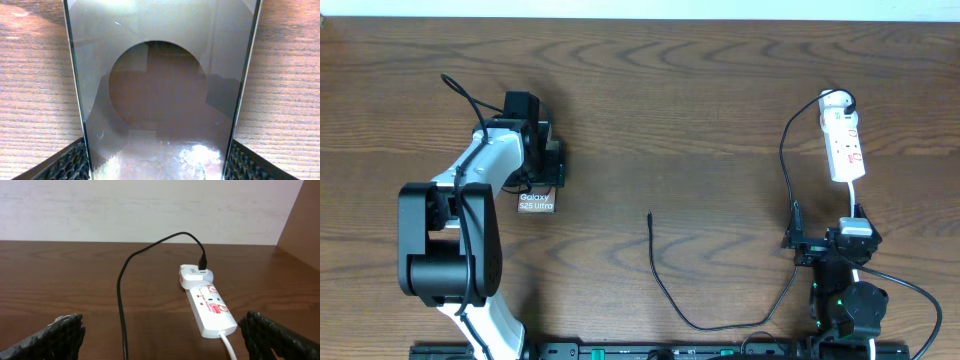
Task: Plug charger to phone and switch on socket
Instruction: 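Lower the left gripper and close it on the phone's edges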
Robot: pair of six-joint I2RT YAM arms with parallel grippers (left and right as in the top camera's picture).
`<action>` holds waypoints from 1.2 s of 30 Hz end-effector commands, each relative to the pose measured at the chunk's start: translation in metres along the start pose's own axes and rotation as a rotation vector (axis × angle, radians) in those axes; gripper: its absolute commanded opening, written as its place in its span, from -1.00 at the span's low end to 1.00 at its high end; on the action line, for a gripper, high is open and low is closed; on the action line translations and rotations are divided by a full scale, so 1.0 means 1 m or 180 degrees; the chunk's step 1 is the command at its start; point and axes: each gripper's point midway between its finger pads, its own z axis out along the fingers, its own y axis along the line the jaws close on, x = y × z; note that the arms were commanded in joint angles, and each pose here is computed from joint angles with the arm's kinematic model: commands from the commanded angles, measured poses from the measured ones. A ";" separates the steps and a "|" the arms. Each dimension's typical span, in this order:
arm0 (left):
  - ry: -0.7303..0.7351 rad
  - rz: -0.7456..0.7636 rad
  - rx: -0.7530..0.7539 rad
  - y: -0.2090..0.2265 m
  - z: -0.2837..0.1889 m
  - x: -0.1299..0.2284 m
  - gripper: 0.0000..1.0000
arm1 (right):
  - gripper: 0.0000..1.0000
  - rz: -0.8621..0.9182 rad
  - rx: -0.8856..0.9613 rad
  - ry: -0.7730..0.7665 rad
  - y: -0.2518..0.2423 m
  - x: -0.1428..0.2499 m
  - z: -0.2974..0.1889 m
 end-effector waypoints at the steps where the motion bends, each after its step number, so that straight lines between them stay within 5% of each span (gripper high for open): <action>1: 0.0244 -0.0024 0.0024 -0.001 0.018 0.024 0.54 | 0.99 -0.0017 -0.0032 0.0001 0.002 0.001 0.000; 36: 0.0239 -0.0025 0.0025 -0.001 0.018 0.024 0.42 | 0.99 -0.0017 -0.0032 0.0001 0.002 0.001 0.000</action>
